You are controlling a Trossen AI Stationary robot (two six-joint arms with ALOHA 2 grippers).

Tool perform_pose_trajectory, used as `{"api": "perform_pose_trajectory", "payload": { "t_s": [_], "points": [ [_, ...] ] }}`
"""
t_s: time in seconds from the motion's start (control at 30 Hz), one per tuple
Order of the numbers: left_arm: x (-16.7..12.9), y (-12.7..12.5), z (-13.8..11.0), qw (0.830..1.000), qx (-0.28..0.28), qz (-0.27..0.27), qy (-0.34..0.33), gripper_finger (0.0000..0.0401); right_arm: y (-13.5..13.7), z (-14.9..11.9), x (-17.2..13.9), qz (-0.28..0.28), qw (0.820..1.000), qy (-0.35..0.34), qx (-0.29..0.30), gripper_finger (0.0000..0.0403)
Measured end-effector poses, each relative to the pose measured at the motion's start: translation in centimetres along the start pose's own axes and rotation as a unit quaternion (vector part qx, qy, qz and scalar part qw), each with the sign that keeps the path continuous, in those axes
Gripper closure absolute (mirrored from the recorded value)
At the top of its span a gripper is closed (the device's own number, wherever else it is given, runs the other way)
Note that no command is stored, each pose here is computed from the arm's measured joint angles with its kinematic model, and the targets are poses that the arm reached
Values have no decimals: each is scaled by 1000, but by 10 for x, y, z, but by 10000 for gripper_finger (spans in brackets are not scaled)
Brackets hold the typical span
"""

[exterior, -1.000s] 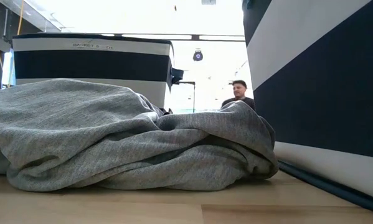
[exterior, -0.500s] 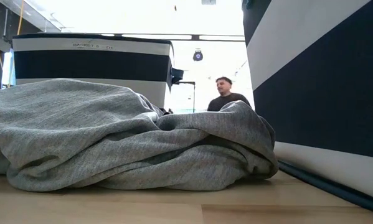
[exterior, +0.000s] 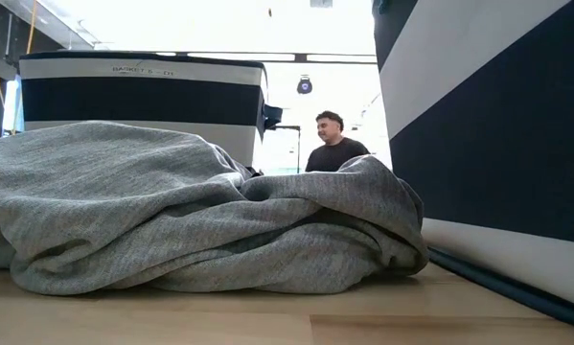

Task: Sort clothes
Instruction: Put the white patterned shirt into the bottom blue laundry bin

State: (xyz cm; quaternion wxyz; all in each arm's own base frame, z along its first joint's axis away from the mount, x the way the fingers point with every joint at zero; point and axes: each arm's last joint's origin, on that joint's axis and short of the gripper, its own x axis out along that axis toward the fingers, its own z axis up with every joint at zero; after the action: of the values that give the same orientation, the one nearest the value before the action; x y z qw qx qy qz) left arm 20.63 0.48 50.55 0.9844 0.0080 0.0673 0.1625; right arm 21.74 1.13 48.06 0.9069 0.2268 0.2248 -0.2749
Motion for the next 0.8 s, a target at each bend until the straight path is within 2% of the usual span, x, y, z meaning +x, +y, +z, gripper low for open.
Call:
{"api": "perform_pose_trajectory", "payload": {
  "t_s": [0.13, 0.27, 0.33, 0.43, 0.5, 0.6, 0.8],
  "points": [
    [0, 0, -9, 999, -15, 1, 45, 275, 1, 2, 50, -36, 996, 59, -49, 180],
    [-4, 0, -26, 991, -40, 8, 130, 275, 0, 0, 102, -45, 987, 128, -89, 154],
    [-8, -2, -37, 981, -57, 7, 184, 275, 0, -4, 126, -44, 981, 161, -103, 146],
    [-14, -7, -56, 958, -82, 1, 276, 275, 0, -11, 155, -35, 971, 207, -119, 142],
    [-18, -13, -75, 936, -93, 4, 341, 275, 1, -17, 170, -26, 964, 233, -122, 142],
    [-25, -28, -104, 910, -92, 0, 405, 275, 3, -25, 184, -20, 955, 267, -124, 142],
    [-38, -56, -163, 886, -128, -12, 445, 275, -1, -33, 188, -41, 942, 305, -132, 142]
  ]
}}
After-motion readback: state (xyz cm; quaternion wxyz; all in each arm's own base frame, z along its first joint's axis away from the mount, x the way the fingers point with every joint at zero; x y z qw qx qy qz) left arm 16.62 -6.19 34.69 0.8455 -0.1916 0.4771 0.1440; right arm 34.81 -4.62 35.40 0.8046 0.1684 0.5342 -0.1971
